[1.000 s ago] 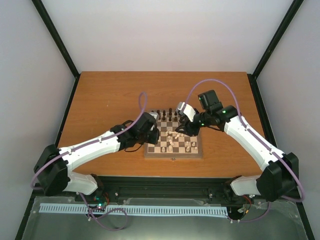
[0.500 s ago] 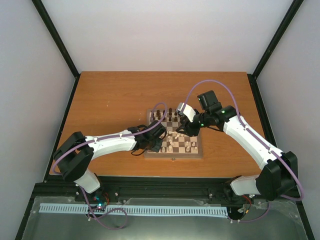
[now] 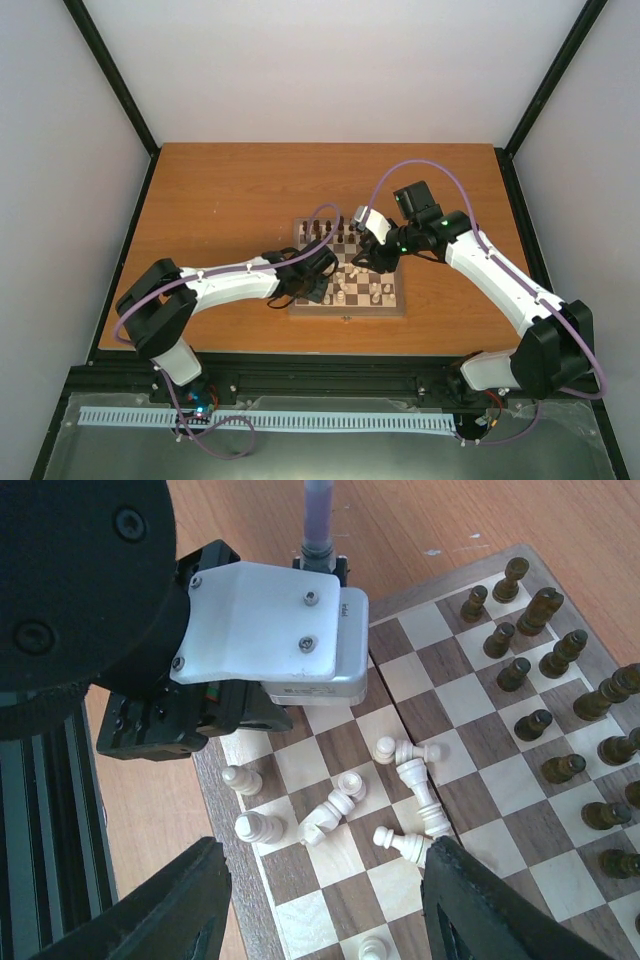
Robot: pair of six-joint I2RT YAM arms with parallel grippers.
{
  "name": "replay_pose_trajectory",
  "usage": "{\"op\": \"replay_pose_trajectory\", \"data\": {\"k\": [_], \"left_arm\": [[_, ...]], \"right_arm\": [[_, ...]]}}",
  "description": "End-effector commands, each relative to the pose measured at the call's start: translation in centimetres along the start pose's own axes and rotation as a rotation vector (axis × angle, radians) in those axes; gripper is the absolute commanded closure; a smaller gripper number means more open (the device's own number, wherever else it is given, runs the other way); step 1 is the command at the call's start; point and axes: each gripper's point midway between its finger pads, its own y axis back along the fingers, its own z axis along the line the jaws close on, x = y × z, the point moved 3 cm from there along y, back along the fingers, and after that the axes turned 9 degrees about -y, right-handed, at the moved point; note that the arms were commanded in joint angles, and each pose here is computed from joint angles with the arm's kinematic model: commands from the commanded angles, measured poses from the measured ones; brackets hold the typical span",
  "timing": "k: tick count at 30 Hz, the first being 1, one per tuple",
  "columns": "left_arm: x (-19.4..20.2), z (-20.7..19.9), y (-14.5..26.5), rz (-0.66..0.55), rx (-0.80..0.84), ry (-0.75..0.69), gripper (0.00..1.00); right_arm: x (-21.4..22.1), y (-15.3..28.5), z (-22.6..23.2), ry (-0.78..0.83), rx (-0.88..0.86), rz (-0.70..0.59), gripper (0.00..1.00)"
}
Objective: Set up the chess pieces on the board
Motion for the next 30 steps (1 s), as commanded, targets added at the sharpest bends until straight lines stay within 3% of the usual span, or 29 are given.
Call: {"op": "replay_pose_trajectory", "data": {"k": [1, 9, 20, 30], "left_arm": [[-1.3, -0.5, 0.2, -0.024, -0.003, -0.02, 0.82], [-1.6, -0.7, 0.4, -0.032, 0.004, -0.018, 0.71], [-3.8, -1.4, 2.9, -0.106, 0.061, -0.028, 0.71], [-5.9, -0.9, 3.7, -0.142, -0.001, -0.059, 0.7]], "right_arm": [[0.2, -0.2, 0.1, 0.008, -0.018, 0.002, 0.46], [0.3, -0.3, 0.1, 0.009, -0.023, 0.007, 0.46], [0.3, -0.2, 0.1, 0.008, -0.023, 0.005, 0.46], [0.0, 0.1, -0.2, 0.009, 0.012, -0.008, 0.46]]}}
